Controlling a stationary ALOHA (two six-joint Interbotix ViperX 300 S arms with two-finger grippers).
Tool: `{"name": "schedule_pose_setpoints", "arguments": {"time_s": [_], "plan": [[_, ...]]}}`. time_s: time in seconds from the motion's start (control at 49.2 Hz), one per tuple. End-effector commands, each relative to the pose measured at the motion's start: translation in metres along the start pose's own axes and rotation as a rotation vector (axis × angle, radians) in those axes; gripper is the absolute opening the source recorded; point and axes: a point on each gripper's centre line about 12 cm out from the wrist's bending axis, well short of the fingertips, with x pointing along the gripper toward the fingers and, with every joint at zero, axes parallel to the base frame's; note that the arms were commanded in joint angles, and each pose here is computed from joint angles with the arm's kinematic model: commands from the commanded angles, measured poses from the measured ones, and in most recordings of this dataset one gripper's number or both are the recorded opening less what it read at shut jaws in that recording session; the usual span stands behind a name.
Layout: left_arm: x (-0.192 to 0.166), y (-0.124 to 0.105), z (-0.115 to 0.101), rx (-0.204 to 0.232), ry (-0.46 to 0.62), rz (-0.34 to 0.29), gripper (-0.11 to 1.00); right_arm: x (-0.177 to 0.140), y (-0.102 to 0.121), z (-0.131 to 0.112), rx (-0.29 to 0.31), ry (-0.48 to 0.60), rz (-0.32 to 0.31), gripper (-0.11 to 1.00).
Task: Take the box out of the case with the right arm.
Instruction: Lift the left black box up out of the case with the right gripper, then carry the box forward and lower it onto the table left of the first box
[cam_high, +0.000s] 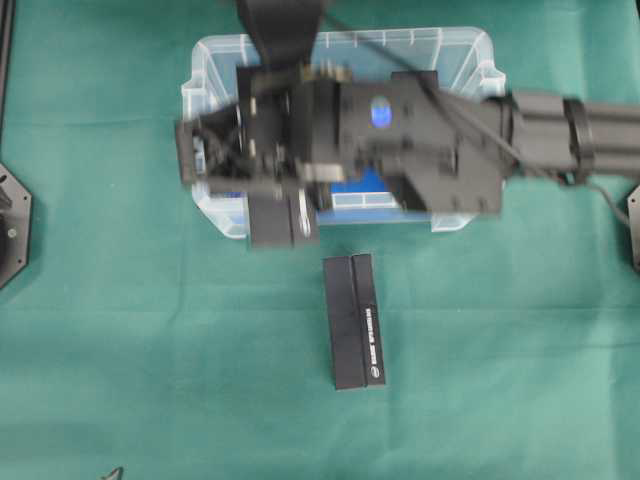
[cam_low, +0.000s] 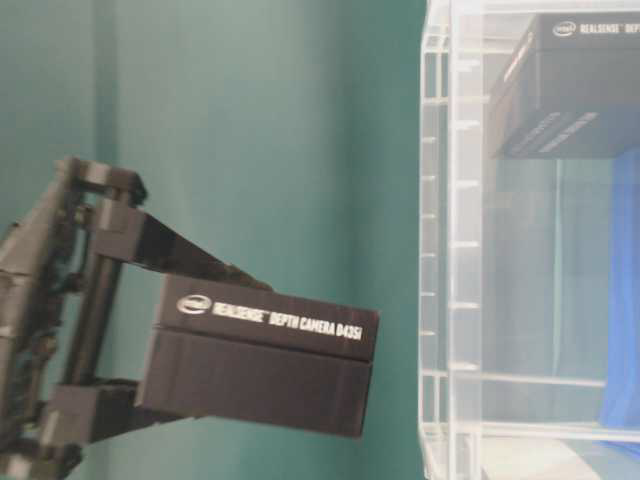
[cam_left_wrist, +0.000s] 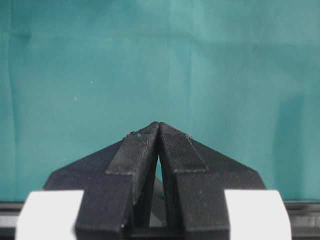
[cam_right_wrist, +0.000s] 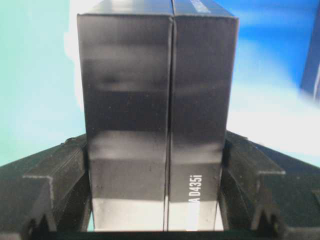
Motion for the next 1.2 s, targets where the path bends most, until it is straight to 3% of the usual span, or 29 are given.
{"name": "schedule_pose_setpoints", "arguments": {"time_s": [0.0, 0.203, 0.447, 1.178], "plan": [[-0.003, -0.001, 0.002, 0.007, -0.008, -0.001, 0.0, -0.047, -0.006, -0.004, 0.029, 0.017, 0.095, 0.68], [-0.003, 0.0, 0.0, 0.006, 0.001, 0.001, 0.0, -0.054, -0.009, -0.037, 0.037, 0.045, 0.106, 0.68], [-0.003, 0.0, -0.001, 0.001, 0.009, 0.003, 0.0, -0.06, -0.012, -0.057, 0.039, 0.062, 0.113, 0.68], [-0.003, 0.0, -0.001, 0.001, 0.009, 0.003, 0.0, -0.059, -0.012, -0.055, 0.038, 0.059, 0.106, 0.68]]}}
